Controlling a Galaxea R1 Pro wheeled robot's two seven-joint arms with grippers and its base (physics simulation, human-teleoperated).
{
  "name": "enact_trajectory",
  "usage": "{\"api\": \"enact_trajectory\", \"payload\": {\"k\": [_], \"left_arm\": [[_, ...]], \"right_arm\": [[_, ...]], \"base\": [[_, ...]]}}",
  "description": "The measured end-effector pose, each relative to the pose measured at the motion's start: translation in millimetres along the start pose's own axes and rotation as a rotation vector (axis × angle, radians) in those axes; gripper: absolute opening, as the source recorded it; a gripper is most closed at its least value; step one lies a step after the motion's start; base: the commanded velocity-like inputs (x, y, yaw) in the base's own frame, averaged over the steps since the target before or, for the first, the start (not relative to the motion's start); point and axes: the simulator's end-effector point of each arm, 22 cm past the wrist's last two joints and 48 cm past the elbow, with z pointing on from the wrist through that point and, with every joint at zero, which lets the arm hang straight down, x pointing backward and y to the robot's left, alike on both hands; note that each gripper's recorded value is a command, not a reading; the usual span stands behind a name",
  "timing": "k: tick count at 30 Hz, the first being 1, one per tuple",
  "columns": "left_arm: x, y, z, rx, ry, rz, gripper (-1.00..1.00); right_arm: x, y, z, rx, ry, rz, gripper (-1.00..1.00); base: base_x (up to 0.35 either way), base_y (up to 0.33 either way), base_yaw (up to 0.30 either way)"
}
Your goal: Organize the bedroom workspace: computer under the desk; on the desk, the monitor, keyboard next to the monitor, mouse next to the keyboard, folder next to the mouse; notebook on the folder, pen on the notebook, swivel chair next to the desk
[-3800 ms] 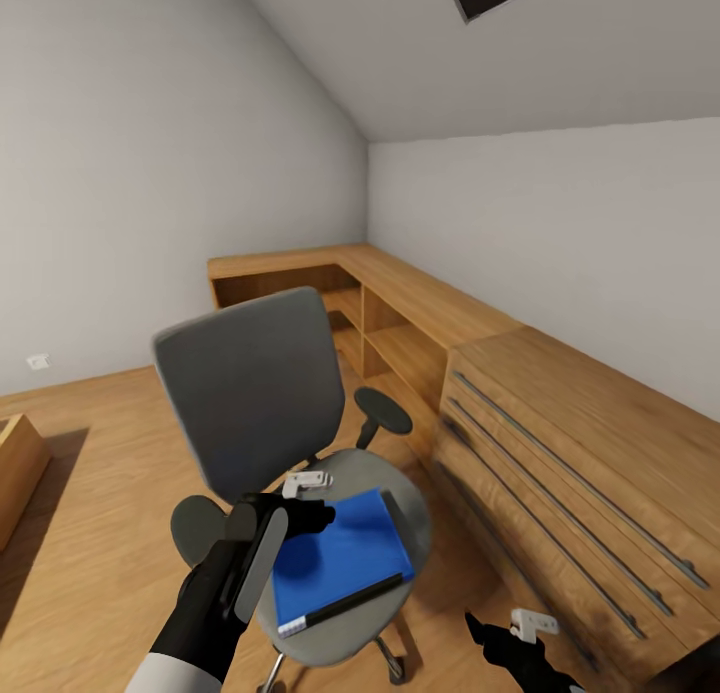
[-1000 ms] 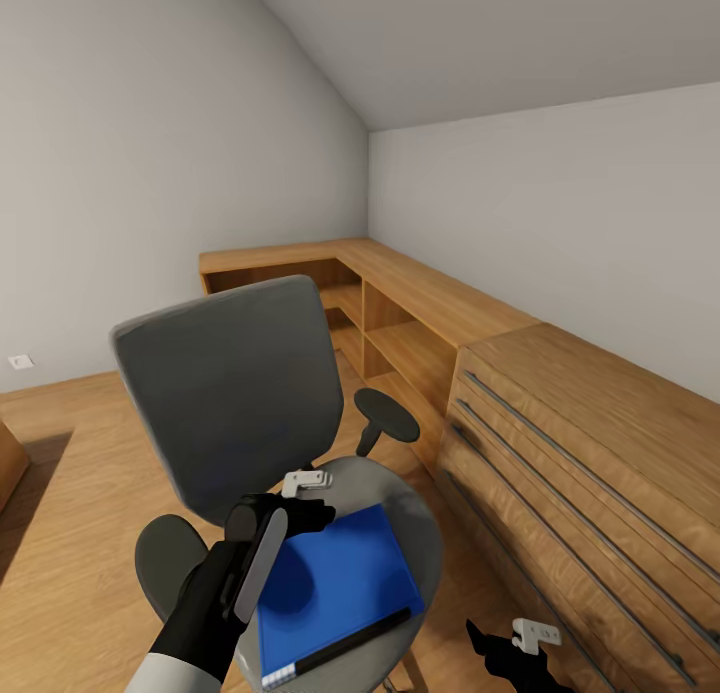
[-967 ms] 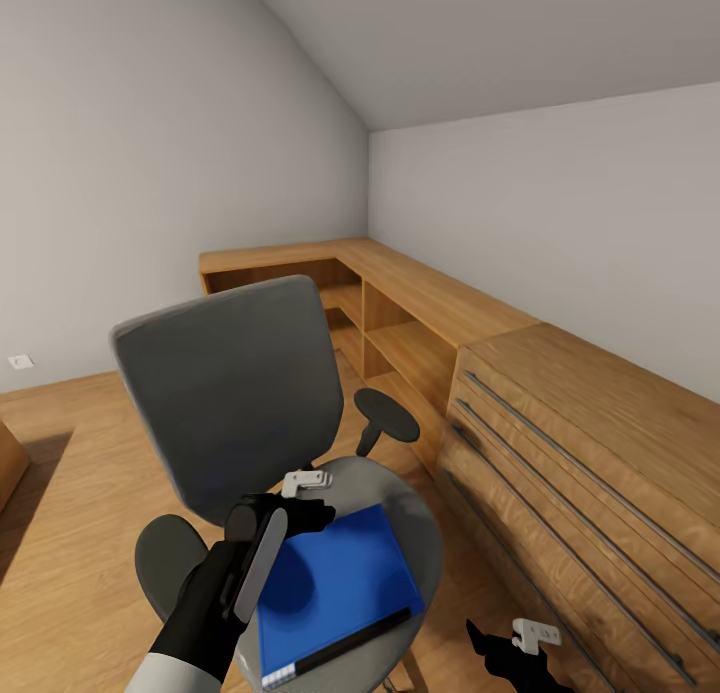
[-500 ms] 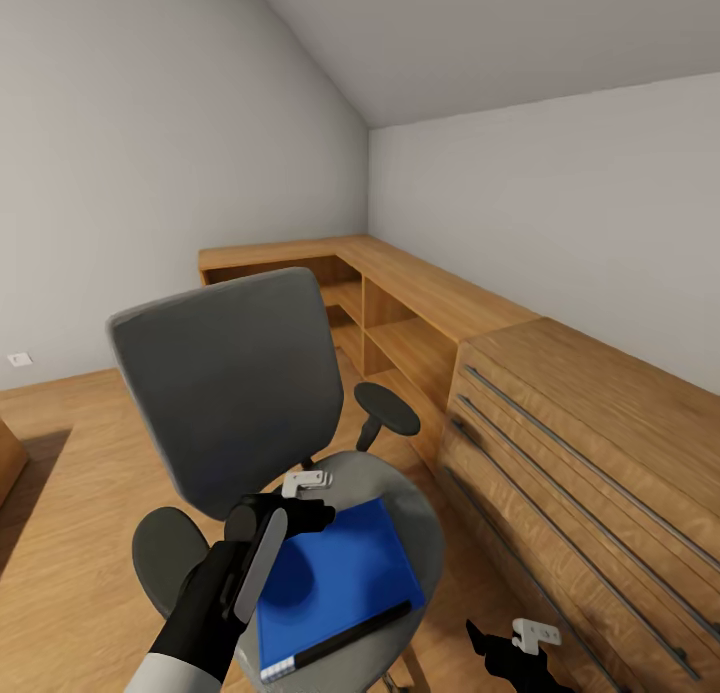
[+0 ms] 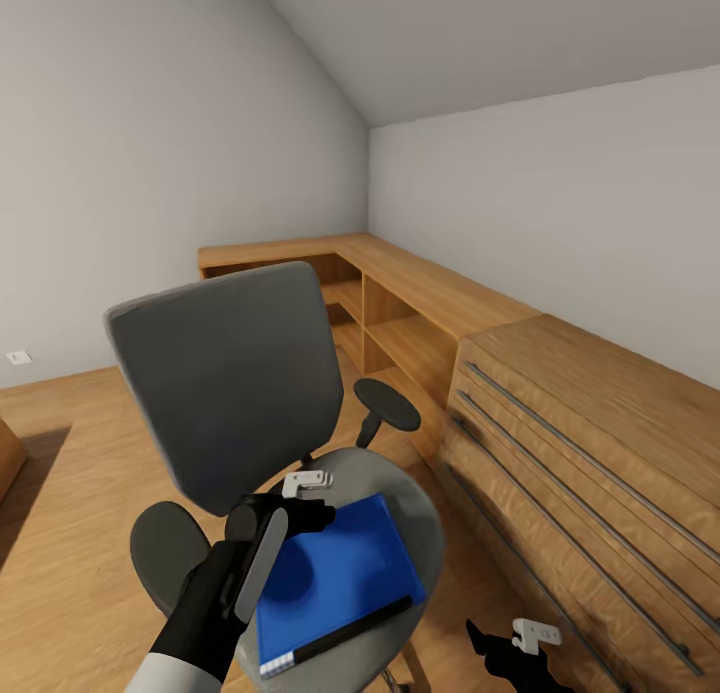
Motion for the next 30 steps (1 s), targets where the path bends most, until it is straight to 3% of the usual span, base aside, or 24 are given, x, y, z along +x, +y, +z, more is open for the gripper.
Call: {"api": "enact_trajectory", "payload": {"k": [30], "left_arm": [[10.5,3.7,10.5,-0.002,0.000,-0.001,1.00]], "right_arm": [[11.4,-5.5,7.9,0.002,-0.002,-0.001,1.00]], "base": [[0.000,0.000,0.000]]}}
